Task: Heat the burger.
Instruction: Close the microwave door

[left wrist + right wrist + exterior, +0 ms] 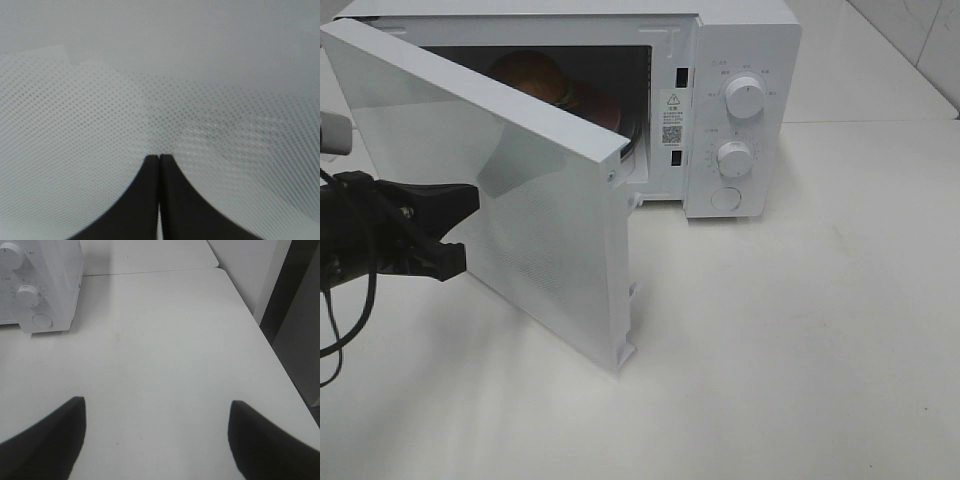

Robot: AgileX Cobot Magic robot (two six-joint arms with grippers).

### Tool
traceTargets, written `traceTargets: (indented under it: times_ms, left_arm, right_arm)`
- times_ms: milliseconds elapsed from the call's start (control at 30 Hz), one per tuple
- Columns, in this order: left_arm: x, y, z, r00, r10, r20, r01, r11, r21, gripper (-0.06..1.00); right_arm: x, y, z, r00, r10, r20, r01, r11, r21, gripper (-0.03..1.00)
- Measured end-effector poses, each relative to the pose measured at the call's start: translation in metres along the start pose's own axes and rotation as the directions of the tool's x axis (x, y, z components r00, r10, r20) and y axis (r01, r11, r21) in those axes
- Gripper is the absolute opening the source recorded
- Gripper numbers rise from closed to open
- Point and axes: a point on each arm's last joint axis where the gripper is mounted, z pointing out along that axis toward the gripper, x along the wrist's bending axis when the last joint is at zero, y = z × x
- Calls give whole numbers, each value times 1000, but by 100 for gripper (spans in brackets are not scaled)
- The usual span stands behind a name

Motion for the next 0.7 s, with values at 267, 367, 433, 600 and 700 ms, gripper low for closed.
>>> traceTargets:
  times_ms: [267,367,433,600,700]
  left_arm:
    - [-14,2,25,1000,-16,7,16,1000,-14,0]
    - [-18,5,34,1000,-21,13,21,999,-26,0]
    - [-20,7,37,1000,-18,21,18,999,-31,0]
    - [-27,15,55,999,-11,47,14,998,-60,0]
    - [-28,16,67,999,-12,53,15,998,-66,0]
  right_arm:
    - [0,0,0,1000,0,0,0,1000,0,76]
    - [0,0,0,1000,0,0,0,1000,0,76]
    - [0,0,0,1000,0,0,0,1000,0,76]
    - [0,0,0,1000,0,0,0,1000,0,76]
    - [0,0,0,1000,0,0,0,1000,0,76]
